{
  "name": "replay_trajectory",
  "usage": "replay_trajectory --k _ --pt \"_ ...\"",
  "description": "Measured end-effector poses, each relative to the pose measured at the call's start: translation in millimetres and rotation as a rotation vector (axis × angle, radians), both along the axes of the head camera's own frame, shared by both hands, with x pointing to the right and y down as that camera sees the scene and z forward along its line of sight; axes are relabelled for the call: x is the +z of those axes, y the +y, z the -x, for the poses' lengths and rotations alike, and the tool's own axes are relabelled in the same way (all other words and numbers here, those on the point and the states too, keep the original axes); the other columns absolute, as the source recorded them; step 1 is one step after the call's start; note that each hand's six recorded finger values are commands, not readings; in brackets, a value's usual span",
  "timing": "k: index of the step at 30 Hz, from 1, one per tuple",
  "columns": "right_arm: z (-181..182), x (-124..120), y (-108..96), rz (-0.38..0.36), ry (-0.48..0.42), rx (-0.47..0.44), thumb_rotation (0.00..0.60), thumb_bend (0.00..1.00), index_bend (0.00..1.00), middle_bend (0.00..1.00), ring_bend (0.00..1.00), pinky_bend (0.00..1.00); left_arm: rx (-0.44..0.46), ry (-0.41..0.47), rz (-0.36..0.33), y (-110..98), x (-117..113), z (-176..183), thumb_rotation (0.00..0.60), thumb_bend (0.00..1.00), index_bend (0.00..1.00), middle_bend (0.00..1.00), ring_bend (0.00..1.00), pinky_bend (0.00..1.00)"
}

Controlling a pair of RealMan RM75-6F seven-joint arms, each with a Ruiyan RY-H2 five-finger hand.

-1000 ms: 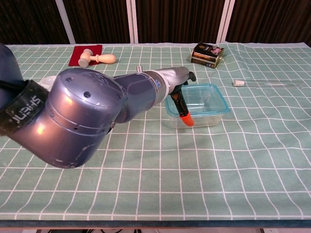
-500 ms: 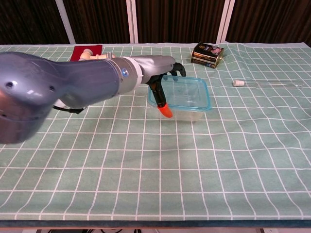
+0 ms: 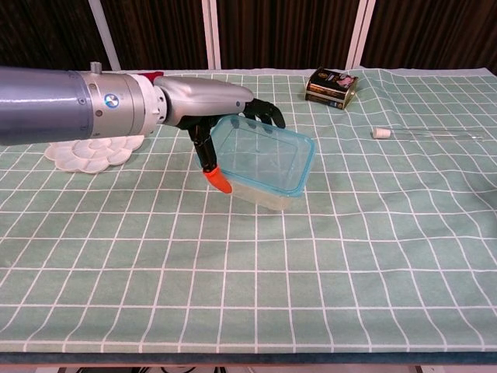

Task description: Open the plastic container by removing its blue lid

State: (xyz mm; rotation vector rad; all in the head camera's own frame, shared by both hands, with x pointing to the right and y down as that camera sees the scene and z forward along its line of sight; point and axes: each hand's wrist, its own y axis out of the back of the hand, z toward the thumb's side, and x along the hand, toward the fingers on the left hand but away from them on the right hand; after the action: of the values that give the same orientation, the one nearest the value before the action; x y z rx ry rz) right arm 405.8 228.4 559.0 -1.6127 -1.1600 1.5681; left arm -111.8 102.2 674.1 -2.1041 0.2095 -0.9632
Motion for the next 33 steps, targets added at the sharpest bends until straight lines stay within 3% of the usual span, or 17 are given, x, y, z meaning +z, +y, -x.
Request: replay_trajectory --k 12,25,33 --pt "97.4 37.7 10.0 0.083 -0.156 -0.126 0.6 0.29 0.0 0.0 0.0 0.0 0.109 0.047 0.039 23.9 11.8 8.0 0.6 0.07 0.19 0.19 0.23 0.37" --pt "187.4 65.0 39.2 0.18 -0.299 -0.194 0.6 0.29 0.0 0.0 0.0 0.0 0.092 0.076 0.088 33.8 20.2 -7.9 0.6 0.07 0.19 0.18 0.23 0.37" --pt "215.3 75.8 51.1 0.205 -0.339 -0.188 0.6 0.29 0.0 0.0 0.0 0.0 0.09 0.072 0.108 37.5 23.5 -10.4 0.6 0.07 0.19 0.18 0.23 0.37"
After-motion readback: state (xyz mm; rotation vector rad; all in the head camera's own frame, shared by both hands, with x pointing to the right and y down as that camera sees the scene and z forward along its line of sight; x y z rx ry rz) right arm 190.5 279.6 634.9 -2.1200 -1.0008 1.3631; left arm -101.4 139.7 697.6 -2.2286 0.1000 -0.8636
